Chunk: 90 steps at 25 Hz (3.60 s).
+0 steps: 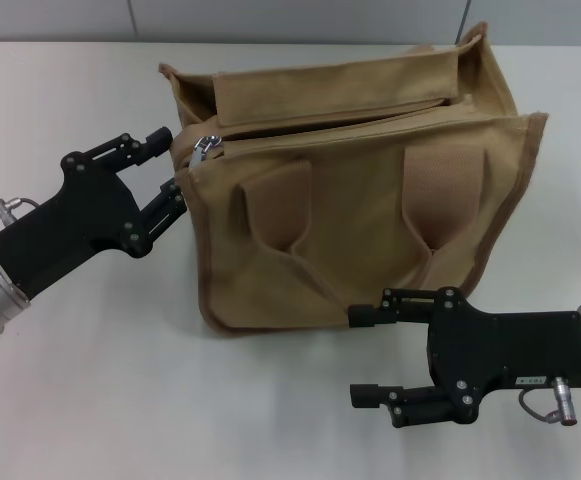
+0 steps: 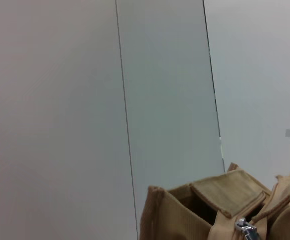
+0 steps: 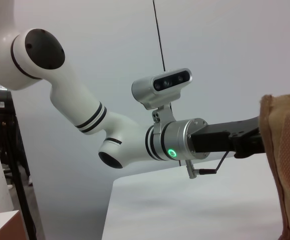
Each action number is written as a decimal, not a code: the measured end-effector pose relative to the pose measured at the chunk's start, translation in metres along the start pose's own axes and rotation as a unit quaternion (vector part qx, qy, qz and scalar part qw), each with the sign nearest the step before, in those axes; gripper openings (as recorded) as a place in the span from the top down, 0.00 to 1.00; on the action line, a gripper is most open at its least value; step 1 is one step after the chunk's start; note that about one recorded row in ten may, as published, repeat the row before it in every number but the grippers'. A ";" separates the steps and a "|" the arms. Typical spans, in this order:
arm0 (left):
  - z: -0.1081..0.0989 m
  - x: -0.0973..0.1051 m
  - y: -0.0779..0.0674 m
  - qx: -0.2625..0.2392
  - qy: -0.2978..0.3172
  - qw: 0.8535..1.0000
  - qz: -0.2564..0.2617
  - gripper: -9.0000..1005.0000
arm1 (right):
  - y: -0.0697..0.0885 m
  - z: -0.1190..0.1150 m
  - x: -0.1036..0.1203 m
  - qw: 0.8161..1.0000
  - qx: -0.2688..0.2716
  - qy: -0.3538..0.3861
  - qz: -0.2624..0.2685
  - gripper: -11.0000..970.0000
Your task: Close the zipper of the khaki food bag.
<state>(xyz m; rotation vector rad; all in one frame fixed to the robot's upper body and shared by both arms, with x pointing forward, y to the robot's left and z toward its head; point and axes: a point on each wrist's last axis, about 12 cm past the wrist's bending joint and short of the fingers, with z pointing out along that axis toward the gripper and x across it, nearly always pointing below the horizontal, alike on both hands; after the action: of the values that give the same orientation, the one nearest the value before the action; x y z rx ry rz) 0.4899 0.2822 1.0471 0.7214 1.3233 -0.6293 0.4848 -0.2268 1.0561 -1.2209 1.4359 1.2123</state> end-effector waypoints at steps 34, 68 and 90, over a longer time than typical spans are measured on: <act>0.000 -0.015 -0.004 -0.003 -0.077 0.997 -0.011 0.95 | -0.050 0.015 -0.112 0.968 -0.092 -0.125 0.195 0.22; 0.009 -0.024 -0.007 0.027 -0.116 0.993 -0.012 0.95 | -0.102 0.089 -0.160 0.921 -0.017 0.081 0.380 0.23; 0.012 -0.024 -0.009 0.028 -0.120 0.992 -0.014 0.95 | -0.102 0.088 -0.160 0.931 0.000 0.067 0.358 0.49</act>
<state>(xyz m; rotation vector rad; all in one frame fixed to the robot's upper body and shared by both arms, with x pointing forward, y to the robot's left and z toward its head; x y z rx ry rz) 0.4871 0.2671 1.0714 0.6514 1.0982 -0.7543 0.6108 -0.1212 1.1863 -0.7948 2.0831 1.6193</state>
